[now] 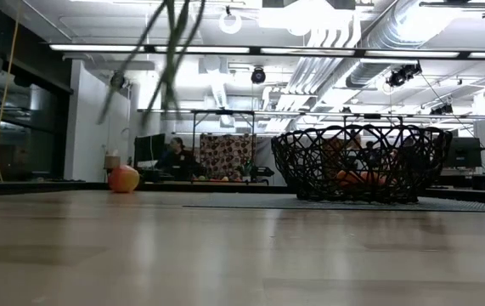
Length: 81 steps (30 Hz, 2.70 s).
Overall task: Build produce basket
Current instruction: Put the leaf lettuce into the wire basket
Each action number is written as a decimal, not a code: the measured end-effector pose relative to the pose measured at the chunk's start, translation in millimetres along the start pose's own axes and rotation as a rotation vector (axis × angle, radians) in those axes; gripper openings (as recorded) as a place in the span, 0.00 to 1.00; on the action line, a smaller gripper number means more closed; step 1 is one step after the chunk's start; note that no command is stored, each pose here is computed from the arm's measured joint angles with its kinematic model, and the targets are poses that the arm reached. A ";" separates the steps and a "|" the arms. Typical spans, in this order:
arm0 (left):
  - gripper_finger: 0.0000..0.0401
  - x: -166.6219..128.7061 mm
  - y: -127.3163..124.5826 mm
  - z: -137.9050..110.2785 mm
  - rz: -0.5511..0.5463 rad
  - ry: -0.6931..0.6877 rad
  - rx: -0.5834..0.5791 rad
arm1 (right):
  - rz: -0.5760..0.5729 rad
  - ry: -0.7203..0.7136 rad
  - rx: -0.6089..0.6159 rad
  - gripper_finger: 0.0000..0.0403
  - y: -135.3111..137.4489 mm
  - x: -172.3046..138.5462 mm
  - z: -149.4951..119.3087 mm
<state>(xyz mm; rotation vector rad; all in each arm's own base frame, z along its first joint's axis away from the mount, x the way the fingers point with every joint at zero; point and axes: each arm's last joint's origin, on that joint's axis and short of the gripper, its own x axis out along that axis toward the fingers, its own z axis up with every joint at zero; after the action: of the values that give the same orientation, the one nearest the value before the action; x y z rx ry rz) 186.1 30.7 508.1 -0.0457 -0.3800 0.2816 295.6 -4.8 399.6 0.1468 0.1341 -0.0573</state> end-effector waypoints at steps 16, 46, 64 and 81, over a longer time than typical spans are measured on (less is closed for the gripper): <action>0.04 24.8 -9.5 -17.6 -0.220 0.006 -0.114 | 0.087 0.110 -0.128 0.69 8.4 33.0 28.8; 0.04 47.4 -11.5 -31.1 -0.289 -0.053 -0.127 | 0.072 0.084 -0.106 0.69 8.0 69.9 15.2; 0.04 39.1 -1.8 -20.4 -0.255 -0.075 -0.100 | 0.027 0.132 -0.177 0.69 17.0 59.3 28.0; 0.04 45.9 -2.8 -24.5 -0.268 -0.094 -0.142 | 0.005 0.087 -0.191 0.69 14.8 80.9 20.0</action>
<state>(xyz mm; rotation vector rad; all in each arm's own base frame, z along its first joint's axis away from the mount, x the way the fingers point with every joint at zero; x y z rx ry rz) 236.8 41.1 502.1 -0.1199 -0.4935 -0.0085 379.2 3.0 410.2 -0.0415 0.2246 -0.0330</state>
